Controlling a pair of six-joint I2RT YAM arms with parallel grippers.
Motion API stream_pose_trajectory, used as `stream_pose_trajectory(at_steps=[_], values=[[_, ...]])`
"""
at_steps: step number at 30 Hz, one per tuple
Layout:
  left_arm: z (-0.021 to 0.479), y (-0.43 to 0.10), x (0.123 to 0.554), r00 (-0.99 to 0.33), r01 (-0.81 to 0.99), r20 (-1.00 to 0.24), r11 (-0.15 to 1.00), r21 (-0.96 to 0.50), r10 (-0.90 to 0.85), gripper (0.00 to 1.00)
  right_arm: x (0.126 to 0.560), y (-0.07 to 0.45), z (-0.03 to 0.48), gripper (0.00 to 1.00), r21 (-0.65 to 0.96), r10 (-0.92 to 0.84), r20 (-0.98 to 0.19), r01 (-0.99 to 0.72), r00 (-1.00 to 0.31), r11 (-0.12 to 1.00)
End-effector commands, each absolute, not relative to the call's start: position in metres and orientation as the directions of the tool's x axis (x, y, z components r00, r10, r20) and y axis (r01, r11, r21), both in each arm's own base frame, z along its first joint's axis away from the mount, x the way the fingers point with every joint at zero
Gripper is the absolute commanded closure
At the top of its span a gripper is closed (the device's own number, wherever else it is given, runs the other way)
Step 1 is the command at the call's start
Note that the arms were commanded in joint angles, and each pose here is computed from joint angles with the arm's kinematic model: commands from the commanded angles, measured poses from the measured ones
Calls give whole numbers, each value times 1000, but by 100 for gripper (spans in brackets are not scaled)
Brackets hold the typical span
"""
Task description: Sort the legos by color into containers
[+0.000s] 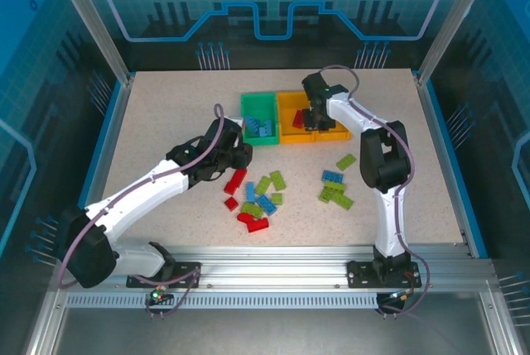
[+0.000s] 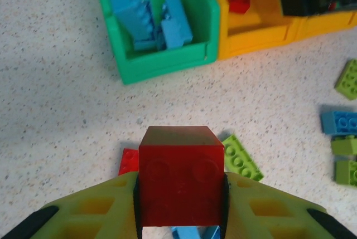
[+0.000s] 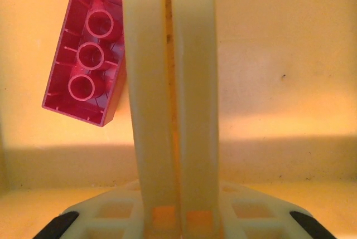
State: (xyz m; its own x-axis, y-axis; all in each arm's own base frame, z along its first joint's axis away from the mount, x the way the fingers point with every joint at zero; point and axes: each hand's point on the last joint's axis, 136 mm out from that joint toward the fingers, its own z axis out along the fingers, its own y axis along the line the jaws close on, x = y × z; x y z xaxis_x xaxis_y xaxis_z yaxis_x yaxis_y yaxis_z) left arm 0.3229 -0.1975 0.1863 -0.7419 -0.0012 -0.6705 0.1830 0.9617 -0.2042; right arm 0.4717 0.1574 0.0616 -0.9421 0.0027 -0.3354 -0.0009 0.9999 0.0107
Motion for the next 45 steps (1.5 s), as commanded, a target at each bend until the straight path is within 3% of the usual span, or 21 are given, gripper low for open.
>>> stream_pose_trajectory(at_steps=[1, 20, 24, 26, 30, 38, 45], values=[[202, -213, 343, -720, 194, -692, 945, -263, -45, 63, 441, 189, 52, 76, 62, -15, -286, -34, -958, 998], [174, -257, 413, -767, 204, -640, 927, -314, -49, 64, 388, 241, 61, 72, 153, 40, -265, -2, -963, 988], [159, -266, 423, -784, 203, -619, 925, -323, -44, 63, 388, 244, 80, 54, 204, 68, -301, 6, -951, 979], [153, -271, 428, -794, 201, -606, 922, -331, -45, 62, 389, 243, 92, 36, 214, 74, -325, 3, -943, 977], [143, -279, 434, -809, 191, -585, 918, -348, -53, 60, 386, 234, 114, 16, 209, 80, -351, 5, -933, 978], [131, -284, 434, -839, 169, -540, 914, -368, -62, 49, 347, 164, 126, 8, 95, 133, -345, 107, -929, 990], [141, -282, 428, -830, 178, -553, 909, -377, -67, 33, 315, 83, 99, 10, 124, 386, -257, 365, -886, 923]])
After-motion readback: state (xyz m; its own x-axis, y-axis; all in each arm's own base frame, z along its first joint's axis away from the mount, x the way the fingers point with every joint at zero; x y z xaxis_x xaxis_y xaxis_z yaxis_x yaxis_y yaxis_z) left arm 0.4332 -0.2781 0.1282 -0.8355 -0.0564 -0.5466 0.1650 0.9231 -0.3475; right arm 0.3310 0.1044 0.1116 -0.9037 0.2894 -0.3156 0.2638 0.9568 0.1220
